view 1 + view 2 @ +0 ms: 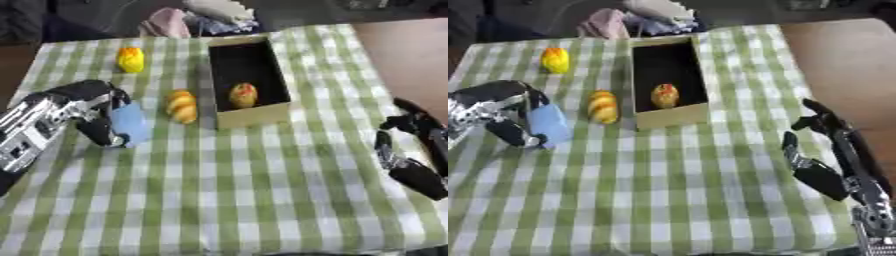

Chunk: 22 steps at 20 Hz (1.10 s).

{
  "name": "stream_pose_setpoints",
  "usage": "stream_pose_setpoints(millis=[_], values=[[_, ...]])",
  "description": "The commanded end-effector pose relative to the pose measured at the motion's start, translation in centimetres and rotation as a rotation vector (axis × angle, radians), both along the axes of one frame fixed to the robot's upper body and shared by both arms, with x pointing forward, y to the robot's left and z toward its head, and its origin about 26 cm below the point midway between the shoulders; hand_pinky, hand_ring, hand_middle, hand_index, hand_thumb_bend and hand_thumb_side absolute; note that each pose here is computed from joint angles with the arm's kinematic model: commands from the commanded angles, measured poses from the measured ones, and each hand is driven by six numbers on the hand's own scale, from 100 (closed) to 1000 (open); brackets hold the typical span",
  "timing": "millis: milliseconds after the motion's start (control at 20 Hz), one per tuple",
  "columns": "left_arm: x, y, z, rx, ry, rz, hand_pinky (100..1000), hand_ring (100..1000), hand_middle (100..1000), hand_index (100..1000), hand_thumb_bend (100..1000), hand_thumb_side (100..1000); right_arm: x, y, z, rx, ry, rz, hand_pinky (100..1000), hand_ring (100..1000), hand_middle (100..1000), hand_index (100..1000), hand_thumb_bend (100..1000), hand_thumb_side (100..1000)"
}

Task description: Pick up objects on the table and place them in the box.

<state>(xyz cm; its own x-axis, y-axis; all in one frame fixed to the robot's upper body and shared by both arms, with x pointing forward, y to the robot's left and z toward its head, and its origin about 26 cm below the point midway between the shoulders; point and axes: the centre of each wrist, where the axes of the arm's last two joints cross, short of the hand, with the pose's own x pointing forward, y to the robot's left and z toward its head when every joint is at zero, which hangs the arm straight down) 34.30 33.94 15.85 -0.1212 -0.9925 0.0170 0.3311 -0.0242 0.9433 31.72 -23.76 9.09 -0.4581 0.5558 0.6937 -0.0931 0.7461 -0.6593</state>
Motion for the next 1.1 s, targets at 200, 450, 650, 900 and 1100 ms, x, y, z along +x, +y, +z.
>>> stream_pose_setpoints(millis=[200,450,650,900,1100], values=[[-0.5,-0.8,5.7,-0.022,-0.179,-0.051,632,510,534,720,223,204,0.1,-0.1,0.6,0.0,-0.021,0.004,870,849,636,957,100,409],[0.7,-3.6,9.0,-0.08,-0.284,-0.13,661,527,553,743,175,188,0.1,0.4,0.5,0.001,-0.017,0.034,869,848,632,954,100,405],[2.8,-6.1,9.5,-0.112,-0.317,-0.209,674,539,561,758,165,182,0.2,1.3,0.6,0.008,-0.018,0.074,868,847,631,953,100,400],[5.1,-8.8,8.1,-0.111,-0.312,-0.28,730,639,671,828,223,185,0.2,1.9,0.7,0.009,-0.014,0.113,869,847,631,940,100,388],[6.0,-10.1,6.4,-0.064,-0.278,-0.321,763,713,763,868,288,350,0.2,2.1,0.8,0.008,-0.015,0.126,868,847,630,933,100,388]])
